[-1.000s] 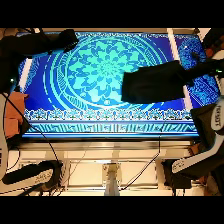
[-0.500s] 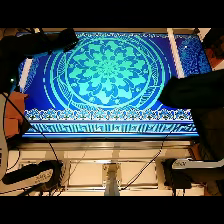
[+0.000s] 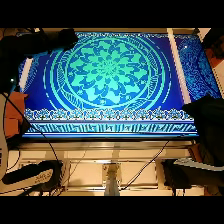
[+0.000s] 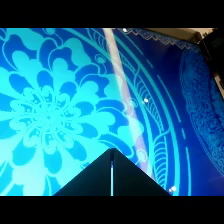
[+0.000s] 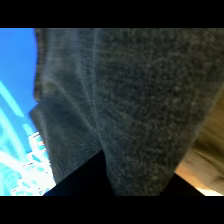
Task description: Fold the clothes and pants, and hang the long-sleeved shirts on hangers.
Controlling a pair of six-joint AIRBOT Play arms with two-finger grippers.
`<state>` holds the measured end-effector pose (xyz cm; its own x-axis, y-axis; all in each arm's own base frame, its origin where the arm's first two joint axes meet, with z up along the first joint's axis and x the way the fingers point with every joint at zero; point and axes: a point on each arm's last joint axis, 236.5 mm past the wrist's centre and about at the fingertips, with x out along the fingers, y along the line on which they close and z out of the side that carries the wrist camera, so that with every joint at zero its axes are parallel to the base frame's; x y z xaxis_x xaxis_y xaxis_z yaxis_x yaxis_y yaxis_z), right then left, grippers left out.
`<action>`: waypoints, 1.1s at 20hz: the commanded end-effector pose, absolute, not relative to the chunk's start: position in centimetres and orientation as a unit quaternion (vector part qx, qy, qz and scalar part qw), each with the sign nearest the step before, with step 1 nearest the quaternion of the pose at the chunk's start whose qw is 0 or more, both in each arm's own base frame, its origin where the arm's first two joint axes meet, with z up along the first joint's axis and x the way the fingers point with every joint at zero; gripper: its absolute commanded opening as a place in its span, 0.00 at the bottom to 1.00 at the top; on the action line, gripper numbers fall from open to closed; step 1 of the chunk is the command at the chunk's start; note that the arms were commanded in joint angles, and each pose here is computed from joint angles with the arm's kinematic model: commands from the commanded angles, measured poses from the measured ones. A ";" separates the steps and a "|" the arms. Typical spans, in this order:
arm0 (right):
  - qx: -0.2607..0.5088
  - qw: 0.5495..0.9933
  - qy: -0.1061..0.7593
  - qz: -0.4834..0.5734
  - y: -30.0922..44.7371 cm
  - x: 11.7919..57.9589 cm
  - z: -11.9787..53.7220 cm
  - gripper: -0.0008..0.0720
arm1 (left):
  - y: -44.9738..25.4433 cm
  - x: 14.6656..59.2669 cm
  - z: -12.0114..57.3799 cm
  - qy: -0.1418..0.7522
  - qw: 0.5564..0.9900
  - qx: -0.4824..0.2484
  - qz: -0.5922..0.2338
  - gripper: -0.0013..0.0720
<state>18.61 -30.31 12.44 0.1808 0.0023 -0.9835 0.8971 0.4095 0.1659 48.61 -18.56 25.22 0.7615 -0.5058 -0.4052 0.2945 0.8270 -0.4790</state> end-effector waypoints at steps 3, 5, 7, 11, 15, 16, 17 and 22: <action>0.434 0.548 0.538 -0.472 -33.0 8.5 11.8 0.08 | -18.5 48.7 25.3 0.263 0.920 -0.189 -0.220 0.04; 0.458 0.526 0.524 -0.489 -33.3 6.5 11.4 0.08 | -18.5 48.7 25.3 0.263 0.920 -0.189 -0.220 0.04; 0.481 0.505 0.514 -0.500 -33.2 5.2 10.7 0.10 | -18.5 48.7 25.3 0.263 0.920 -0.189 -0.220 0.04; 0.490 0.499 0.505 -0.506 -33.3 4.7 10.8 0.77 | -18.5 48.7 25.3 0.264 0.920 -0.189 -0.220 0.04; 0.515 0.540 0.479 -0.462 -33.1 7.9 11.0 0.77 | -18.4 48.7 25.3 0.263 0.921 -0.185 -0.218 0.04; 0.534 0.576 0.453 -0.421 -33.0 10.8 11.5 0.65 | -18.3 48.8 25.2 0.261 0.924 -0.175 -0.218 0.04; 0.545 0.632 0.426 -0.350 -32.4 15.0 12.8 0.24 | -18.1 48.8 25.3 0.254 0.929 -0.151 -0.223 0.04; 0.485 0.768 0.403 -0.111 -23.3 31.1 18.1 0.08 | -13.7 47.7 30.5 0.187 0.953 -0.131 -0.198 0.03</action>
